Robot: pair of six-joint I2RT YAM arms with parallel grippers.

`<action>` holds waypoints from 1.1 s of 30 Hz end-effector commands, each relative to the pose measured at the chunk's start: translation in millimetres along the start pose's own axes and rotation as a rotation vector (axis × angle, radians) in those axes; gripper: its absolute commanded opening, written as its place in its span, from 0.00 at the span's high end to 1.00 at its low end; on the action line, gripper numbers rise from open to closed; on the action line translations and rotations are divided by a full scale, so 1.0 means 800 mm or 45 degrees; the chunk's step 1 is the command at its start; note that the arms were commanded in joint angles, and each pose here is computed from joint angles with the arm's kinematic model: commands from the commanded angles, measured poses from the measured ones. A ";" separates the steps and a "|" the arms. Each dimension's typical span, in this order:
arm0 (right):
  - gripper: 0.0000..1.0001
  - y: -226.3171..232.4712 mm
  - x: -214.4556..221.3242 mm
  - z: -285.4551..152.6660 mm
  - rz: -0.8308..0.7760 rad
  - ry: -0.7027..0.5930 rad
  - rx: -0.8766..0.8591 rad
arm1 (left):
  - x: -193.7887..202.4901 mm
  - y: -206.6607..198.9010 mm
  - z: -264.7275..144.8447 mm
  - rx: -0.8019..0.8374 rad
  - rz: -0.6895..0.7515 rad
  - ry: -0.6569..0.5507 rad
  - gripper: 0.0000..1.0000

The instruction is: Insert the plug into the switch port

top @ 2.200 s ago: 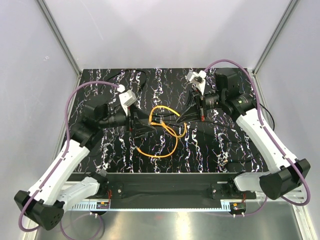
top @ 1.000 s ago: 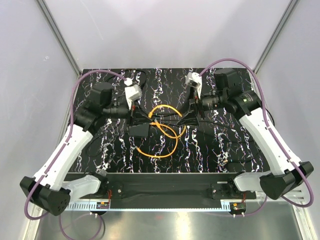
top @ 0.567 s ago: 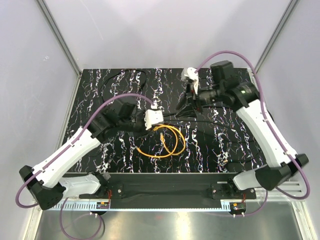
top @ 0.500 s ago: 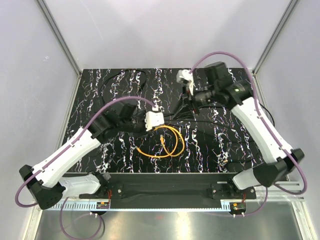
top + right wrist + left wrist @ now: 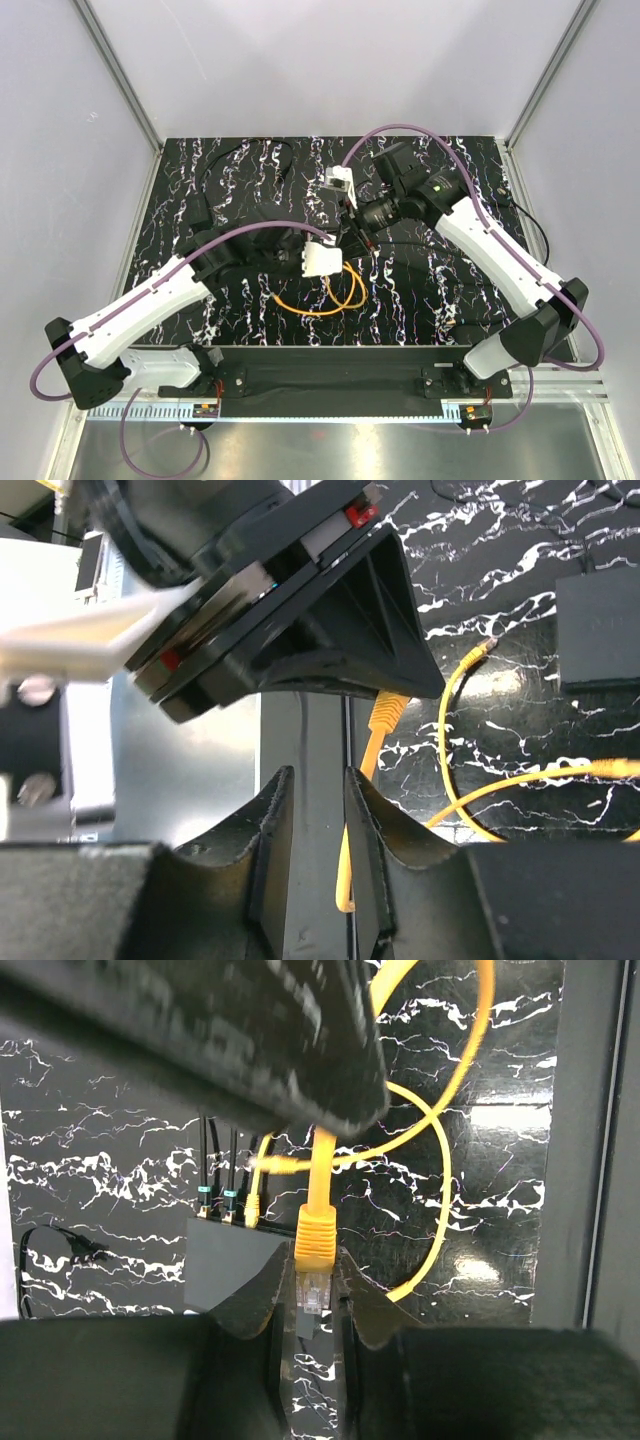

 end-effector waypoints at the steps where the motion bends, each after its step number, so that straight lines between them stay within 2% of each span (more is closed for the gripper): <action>1: 0.67 -0.008 0.001 0.010 -0.002 0.019 0.029 | -0.015 0.021 -0.009 -0.074 0.058 -0.017 1.00; 12: 0.67 -0.012 0.017 0.027 0.117 0.059 -0.021 | -0.020 0.025 -0.009 -0.107 0.092 -0.020 1.00; 22: 0.64 -0.033 0.022 0.033 0.154 0.076 0.055 | -0.023 0.021 -0.009 -0.094 0.096 -0.035 1.00; 23: 0.67 -0.035 0.022 0.032 0.159 0.079 0.060 | -0.023 0.020 -0.009 -0.089 0.094 -0.035 1.00; 28: 0.69 -0.031 0.021 0.034 0.154 0.081 0.036 | -0.024 0.017 -0.008 -0.074 0.095 -0.038 1.00; 32: 0.78 -0.027 0.022 0.034 0.152 0.086 0.010 | -0.025 0.018 -0.009 -0.084 0.092 -0.043 1.00; 33: 0.85 -0.026 0.023 0.034 0.145 0.088 -0.003 | -0.025 0.020 -0.009 -0.090 0.086 -0.042 1.00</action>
Point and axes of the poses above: each gripper's point midway between its finger pads, its own z axis out along the fingers, its own y axis along the line the jaws close on, x = y × z, the point moved 1 cm from there along -z, back along the fingers, and after that the axes turned 10 degrees about z, right-handed, at the moved point
